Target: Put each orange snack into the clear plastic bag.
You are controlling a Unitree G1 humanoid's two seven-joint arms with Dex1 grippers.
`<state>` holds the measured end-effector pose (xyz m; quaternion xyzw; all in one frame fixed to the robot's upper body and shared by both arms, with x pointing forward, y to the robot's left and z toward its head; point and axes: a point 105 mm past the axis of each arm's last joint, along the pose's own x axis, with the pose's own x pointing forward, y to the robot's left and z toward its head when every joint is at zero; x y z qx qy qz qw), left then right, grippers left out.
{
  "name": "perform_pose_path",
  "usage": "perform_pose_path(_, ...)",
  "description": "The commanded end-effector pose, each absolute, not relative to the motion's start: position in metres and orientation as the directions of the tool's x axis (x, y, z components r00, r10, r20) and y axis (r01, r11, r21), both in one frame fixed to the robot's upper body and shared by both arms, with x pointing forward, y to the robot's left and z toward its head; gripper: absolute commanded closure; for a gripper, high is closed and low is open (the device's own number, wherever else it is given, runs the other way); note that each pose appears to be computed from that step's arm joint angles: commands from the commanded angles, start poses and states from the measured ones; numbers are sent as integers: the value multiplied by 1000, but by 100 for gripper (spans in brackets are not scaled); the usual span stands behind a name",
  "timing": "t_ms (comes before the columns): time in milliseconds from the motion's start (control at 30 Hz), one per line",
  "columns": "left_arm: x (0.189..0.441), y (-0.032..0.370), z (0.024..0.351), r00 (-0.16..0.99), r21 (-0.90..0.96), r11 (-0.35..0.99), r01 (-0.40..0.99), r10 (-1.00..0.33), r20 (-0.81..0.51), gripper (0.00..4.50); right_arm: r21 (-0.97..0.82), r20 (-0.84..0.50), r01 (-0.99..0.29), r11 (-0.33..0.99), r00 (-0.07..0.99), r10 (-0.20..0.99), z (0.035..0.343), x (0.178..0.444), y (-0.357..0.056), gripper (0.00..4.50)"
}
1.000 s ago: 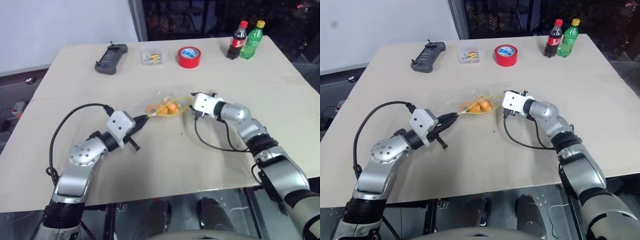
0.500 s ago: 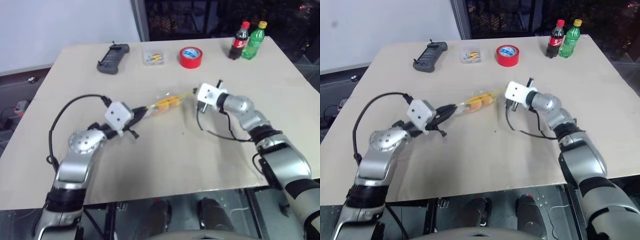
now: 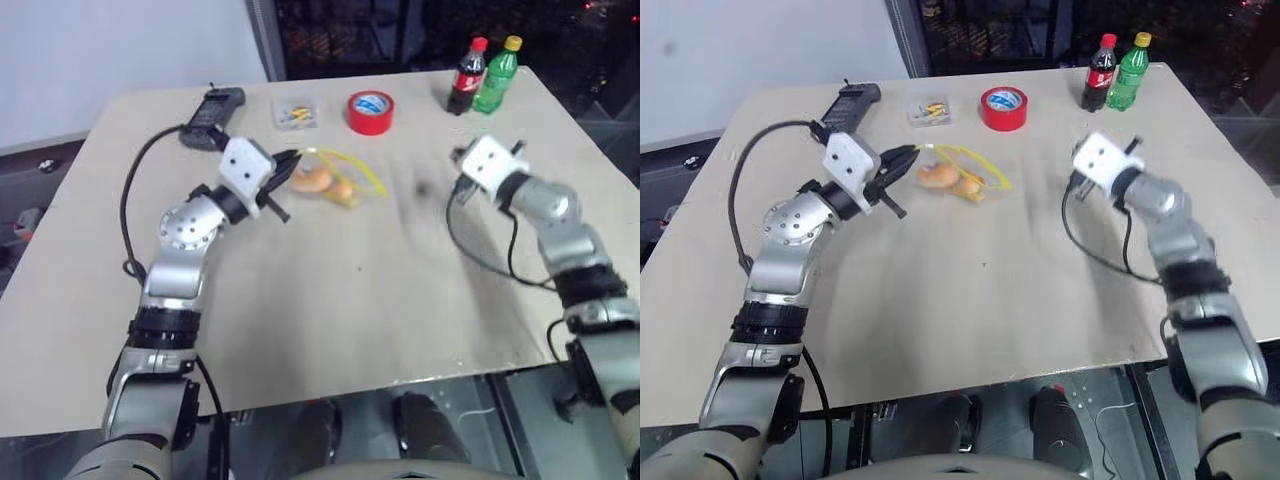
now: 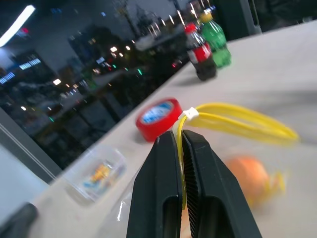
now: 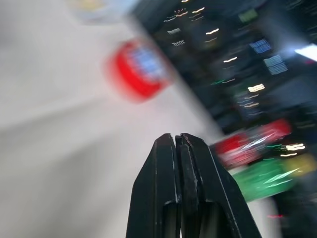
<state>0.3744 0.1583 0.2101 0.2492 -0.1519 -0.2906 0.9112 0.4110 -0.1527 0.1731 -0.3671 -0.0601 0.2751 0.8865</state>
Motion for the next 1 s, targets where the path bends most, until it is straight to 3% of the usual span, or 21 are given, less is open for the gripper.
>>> perform_pose_path(33, 367, 162, 221, 778, 549, 715, 432, -604, 174, 450, -658, -106, -551, 513, 742, 662, 177, 384, -109, 269)
perform_pose_path(67, 365, 164, 219, 780, 548, 715, 434, -603, 167, 450, -630, -97, -564, 534, 740, 666, 172, 382, -100, 225)
perform_pose_path(233, 353, 166, 210, 777, 550, 700, 456, -614, 137, 450, -621, -110, -573, 535, 739, 665, 157, 391, -75, 225)
perform_pose_path(533, 338, 176, 207, 787, 548, 701, 456, -605, 119, 450, -663, -94, -529, 530, 761, 642, 163, 429, -59, 225)
perform_pose_path(833, 332, 181, 204, 806, 548, 713, 437, -581, 113, 450, -671, -100, -587, 453, 677, 729, 166, 426, -42, 225)
perform_pose_path(933, 331, 181, 203, 808, 549, 713, 436, -579, 110, 450, -671, -100, -600, 436, 656, 748, 166, 424, -40, 302)
perform_pose_path(1000, 331, 181, 203, 807, 551, 711, 436, -580, 110, 450, -674, -102, -600, 430, 653, 751, 166, 424, -40, 401)
